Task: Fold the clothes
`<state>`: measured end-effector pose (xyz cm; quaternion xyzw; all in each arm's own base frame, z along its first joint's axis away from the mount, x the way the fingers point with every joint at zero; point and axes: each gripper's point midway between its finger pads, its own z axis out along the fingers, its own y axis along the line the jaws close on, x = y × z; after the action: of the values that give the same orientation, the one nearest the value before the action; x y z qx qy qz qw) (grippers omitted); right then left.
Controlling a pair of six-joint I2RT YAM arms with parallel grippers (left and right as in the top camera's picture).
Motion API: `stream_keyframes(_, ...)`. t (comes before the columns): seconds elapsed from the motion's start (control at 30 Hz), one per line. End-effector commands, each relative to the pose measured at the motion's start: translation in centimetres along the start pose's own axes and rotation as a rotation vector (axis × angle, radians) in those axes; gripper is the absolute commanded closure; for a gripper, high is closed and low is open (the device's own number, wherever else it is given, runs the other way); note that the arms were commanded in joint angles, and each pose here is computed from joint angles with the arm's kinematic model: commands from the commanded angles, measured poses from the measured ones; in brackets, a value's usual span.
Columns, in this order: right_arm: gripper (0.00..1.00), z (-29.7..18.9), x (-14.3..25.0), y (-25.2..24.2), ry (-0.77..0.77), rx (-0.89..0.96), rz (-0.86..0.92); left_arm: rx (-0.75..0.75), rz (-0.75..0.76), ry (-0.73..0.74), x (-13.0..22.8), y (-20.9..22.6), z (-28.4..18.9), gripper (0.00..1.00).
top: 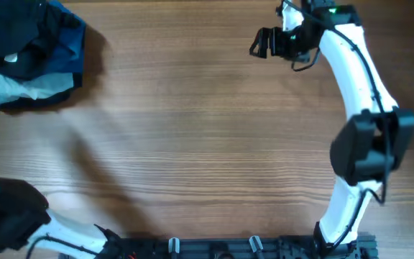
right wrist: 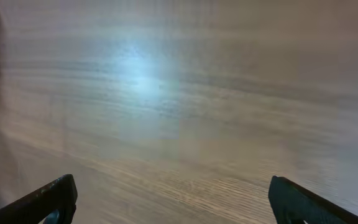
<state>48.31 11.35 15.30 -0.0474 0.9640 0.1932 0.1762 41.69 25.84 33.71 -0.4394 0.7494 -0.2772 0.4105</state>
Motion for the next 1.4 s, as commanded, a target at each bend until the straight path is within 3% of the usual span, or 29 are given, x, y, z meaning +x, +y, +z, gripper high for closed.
stream_keyframes(0.0,0.01,-10.3,-2.8,1.8,-0.243,0.122,-0.128,0.102,0.169,0.008,3.0,-5.7,-4.4,0.0)
stream_keyframes(0.1,0.01,-17.3,-2.8,3.9,-0.392,0.147,-0.202,0.12,0.273,0.009,6.0,-8.4,-7.7,0.0)
stream_keyframes(0.2,0.0,-23.0,-2.1,4.9,-0.517,0.203,-0.216,0.119,0.28,0.016,8.6,-9.7,-10.7,0.01)
stream_keyframes(0.3,0.0,-26.5,-1.4,5.1,-0.596,0.252,-0.208,0.111,0.287,0.03,10.8,-10.1,-12.9,0.01)
stream_keyframes(0.4,0.0,-29.0,-0.8,4.5,-0.652,0.325,-0.196,0.118,0.415,0.04,14.2,-11.1,-15.9,0.0)
stream_keyframes(0.53,0.0,-29.2,-0.8,3.3,-0.648,0.395,-0.172,0.137,0.619,0.063,18.5,-12.1,-18.7,0.0)
stream_keyframes(0.67,0.0,-28.3,-0.6,3.0,-0.616,0.392,-0.168,0.092,0.673,0.089,20.9,-11.5,-19.9,0.0)
stream_keyframes(0.7,0.0,-28.1,-0.6,3.0,-0.612,0.392,-0.167,0.088,0.673,0.099,21.2,-11.4,-19.9,0.03)
stream_keyframes(0.77,0.0,-28.1,-0.7,2.9,-0.61,0.394,-0.168,0.101,0.706,0.123,21.8,-11.4,-19.9,0.18)
stream_keyframes(0.87,0.0,-28.0,-0.7,2.8,-0.608,0.396,-0.166,0.223,0.914,0.181,24.0,-12.8,-20.1,0.27)
stream_keyframes(0.9,0.0,-28.0,-0.7,2.9,-0.609,0.396,-0.166,0.256,0.957,0.189,24.5,-13.2,-20.1,0.25)
stream_keyframes(0.93,0.0,-28.0,-0.7,2.8,-0.608,0.396,-0.166,0.275,0.981,0.192,24.8,-13.6,-20.1,0.16)
stream_keyframes(0.97,0.0,-28.0,-0.7,2.9,-0.609,0.396,-0.166,0.292,0.995,0.197,25.0,-14.0,-19.9,0.0)
stream_keyframes(1.37,0.0,-28.0,-0.7,2.8,-0.608,0.397,-0.166,0.298,0.993,0.228,25.0,-14.0,-19.0,0.0)
